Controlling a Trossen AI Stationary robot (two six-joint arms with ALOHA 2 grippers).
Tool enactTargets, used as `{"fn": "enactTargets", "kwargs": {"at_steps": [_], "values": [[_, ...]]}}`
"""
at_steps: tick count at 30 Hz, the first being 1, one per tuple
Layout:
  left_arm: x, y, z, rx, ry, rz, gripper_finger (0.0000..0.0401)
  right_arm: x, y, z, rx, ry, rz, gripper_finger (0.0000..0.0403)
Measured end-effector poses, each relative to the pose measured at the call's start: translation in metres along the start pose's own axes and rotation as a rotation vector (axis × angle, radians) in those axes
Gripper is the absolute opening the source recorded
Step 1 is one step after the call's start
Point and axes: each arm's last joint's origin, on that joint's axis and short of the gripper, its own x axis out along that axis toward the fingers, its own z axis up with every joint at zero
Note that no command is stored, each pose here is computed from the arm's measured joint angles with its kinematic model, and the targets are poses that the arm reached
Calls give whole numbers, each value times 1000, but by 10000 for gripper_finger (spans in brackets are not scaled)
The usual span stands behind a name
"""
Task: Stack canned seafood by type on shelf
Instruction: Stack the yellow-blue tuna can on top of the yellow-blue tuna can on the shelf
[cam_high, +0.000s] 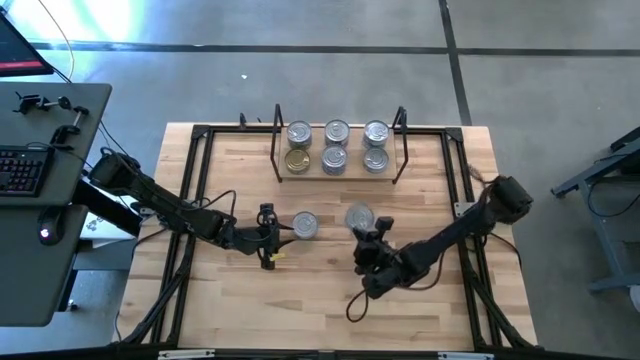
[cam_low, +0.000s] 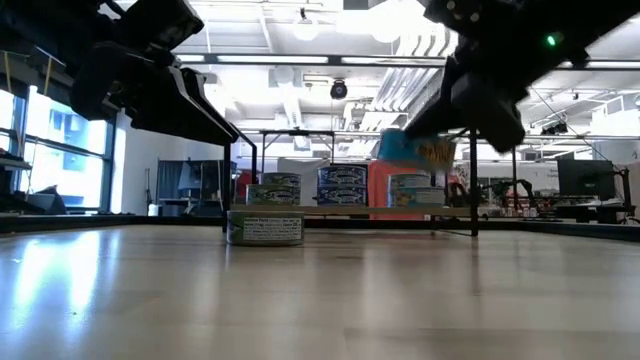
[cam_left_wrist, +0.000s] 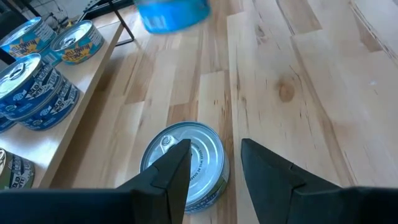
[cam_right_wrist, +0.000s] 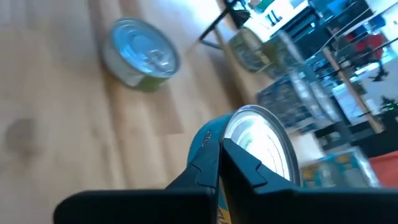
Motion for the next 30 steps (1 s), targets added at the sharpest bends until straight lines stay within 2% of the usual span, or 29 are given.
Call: {"fn": "enactTargets", "kwargs": {"at_steps": [9, 18, 25, 30], "values": [[-1, -2, 1, 0, -9, -9, 133, 9, -63, 18, -117, 58, -37, 0], [-1, -2, 1, 1, -10, -9, 133, 78, -123, 10, -250, 256, 91, 0], [-1, -2, 1, 1, -10, -9, 133, 115, -165, -6, -220, 374, 69, 0], [-1, -2, 1, 1, -10, -9, 133, 124, -177, -16, -151, 438, 72, 1]]}}
